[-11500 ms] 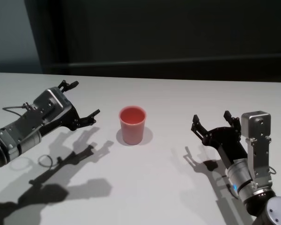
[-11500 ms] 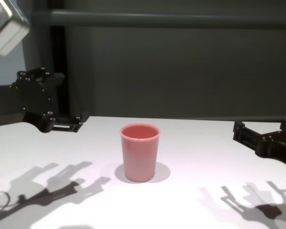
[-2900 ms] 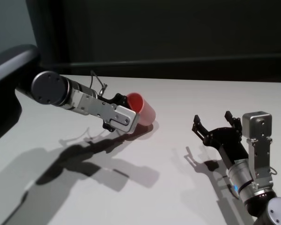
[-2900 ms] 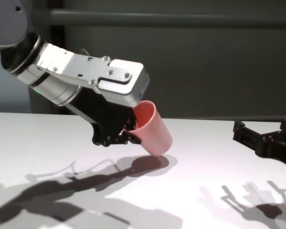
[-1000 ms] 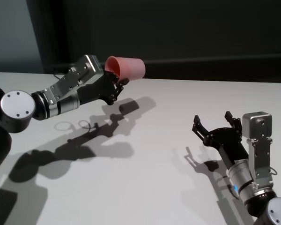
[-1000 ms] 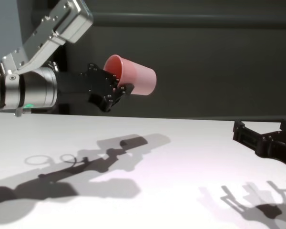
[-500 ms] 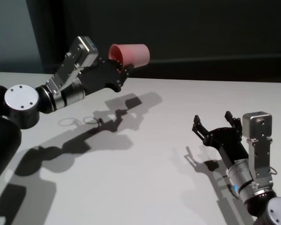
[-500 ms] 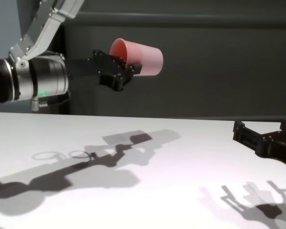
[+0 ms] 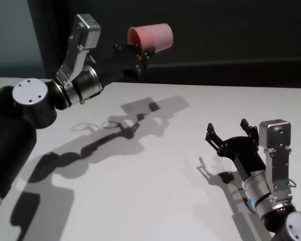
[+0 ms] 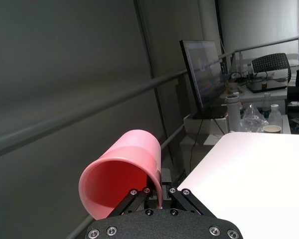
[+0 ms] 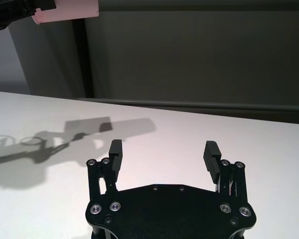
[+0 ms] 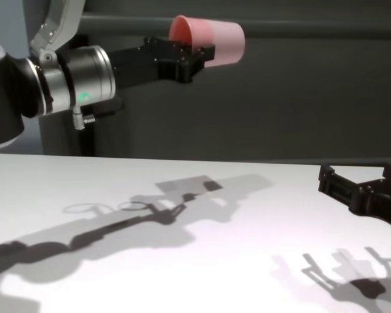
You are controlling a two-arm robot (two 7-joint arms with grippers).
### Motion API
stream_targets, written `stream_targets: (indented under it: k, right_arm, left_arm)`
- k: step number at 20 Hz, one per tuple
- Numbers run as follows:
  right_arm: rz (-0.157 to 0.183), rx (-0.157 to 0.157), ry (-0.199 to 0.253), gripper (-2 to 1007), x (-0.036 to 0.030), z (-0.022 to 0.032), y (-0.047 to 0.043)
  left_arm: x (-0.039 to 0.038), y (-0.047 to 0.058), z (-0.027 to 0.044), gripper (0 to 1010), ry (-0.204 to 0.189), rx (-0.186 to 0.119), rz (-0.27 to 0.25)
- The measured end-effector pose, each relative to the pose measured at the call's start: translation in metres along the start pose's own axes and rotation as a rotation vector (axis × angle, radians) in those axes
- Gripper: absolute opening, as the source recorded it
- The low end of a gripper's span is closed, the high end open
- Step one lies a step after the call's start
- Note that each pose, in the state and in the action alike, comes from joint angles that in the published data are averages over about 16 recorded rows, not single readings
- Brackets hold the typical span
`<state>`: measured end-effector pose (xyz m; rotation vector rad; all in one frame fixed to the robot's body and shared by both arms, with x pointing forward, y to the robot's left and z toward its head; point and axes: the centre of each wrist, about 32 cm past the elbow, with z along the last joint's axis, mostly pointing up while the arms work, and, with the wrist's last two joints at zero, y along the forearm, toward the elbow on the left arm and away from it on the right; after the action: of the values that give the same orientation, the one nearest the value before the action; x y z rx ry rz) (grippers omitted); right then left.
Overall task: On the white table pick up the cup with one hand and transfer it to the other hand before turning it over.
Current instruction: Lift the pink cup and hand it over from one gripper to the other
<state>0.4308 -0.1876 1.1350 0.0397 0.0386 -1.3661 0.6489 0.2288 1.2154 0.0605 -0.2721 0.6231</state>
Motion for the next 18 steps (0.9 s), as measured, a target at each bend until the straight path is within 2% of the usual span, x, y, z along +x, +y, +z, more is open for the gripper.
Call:
stream_targets:
  k: [3,7,13,18]
  right_arm:
    - [0.000,0.000,0.000,1002,0.0000,0.0000,0.0000]
    - [0.000,0.000,0.000,1002,0.0000,0.0000,0.0000]
    - [0.000,0.000,0.000,1002,0.0000,0.0000,0.0000]
    - [0.000,0.000,0.000,1002,0.0000,0.0000,0.0000]
  left_arm:
    - [0.0017,-0.009,0.0050,51,0.024,-0.029,-0.002]
    - [0.0036,-0.021,0.0128,51,0.036,-0.057,-0.006]
    - [0.0038,-0.038,0.0251,51,0.024,-0.080,-0.016]
    - [0.0020,-0.048,0.0334,51,0.012,-0.093,-0.031]
